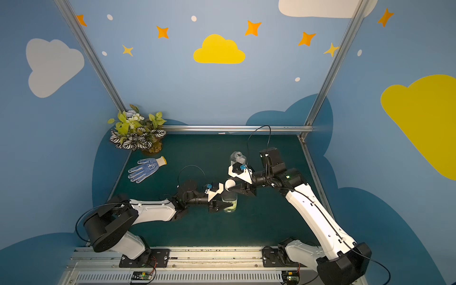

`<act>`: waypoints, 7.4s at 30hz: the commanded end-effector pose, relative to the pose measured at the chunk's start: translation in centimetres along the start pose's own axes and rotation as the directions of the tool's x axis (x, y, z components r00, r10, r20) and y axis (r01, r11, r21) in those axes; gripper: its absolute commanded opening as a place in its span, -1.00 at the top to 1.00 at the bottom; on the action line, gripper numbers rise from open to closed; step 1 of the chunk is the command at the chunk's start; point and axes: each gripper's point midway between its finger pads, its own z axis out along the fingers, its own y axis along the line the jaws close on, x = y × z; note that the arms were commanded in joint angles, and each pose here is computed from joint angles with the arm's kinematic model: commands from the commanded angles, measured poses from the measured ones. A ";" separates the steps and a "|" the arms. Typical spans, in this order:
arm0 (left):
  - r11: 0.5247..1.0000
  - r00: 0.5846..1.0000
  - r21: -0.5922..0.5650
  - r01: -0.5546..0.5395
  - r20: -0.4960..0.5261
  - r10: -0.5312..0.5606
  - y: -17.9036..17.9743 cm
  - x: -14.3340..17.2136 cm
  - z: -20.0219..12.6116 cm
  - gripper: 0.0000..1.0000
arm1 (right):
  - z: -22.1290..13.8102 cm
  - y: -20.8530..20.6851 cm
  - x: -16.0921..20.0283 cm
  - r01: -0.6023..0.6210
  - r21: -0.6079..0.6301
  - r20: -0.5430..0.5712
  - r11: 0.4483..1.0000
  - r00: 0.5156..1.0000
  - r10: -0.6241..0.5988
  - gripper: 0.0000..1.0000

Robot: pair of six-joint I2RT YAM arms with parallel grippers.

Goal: Screw on the bottle caps
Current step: Screw the bottle cap onto the plastic bottle.

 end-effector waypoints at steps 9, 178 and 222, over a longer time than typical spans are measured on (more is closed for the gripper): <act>0.998 0.996 -0.014 -0.061 0.062 0.062 0.3 -2.1 -0.2 0.19 | -0.1 -0.4 0.7 -0.046 0.030 -0.024 0.999 0.999 0.046 -0.50; 0.994 0.997 -0.087 -0.065 0.042 0.069 1.5 -1.0 -0.1 0.23 | -3.8 0.3 -1.8 -0.032 0.113 0.094 0.993 0.995 0.021 -0.96; 0.999 0.998 -0.006 -0.040 0.052 0.040 0.8 -1.4 0.5 0.24 | -0.6 -0.3 -2.7 0.027 0.035 0.068 0.999 0.997 -0.029 0.32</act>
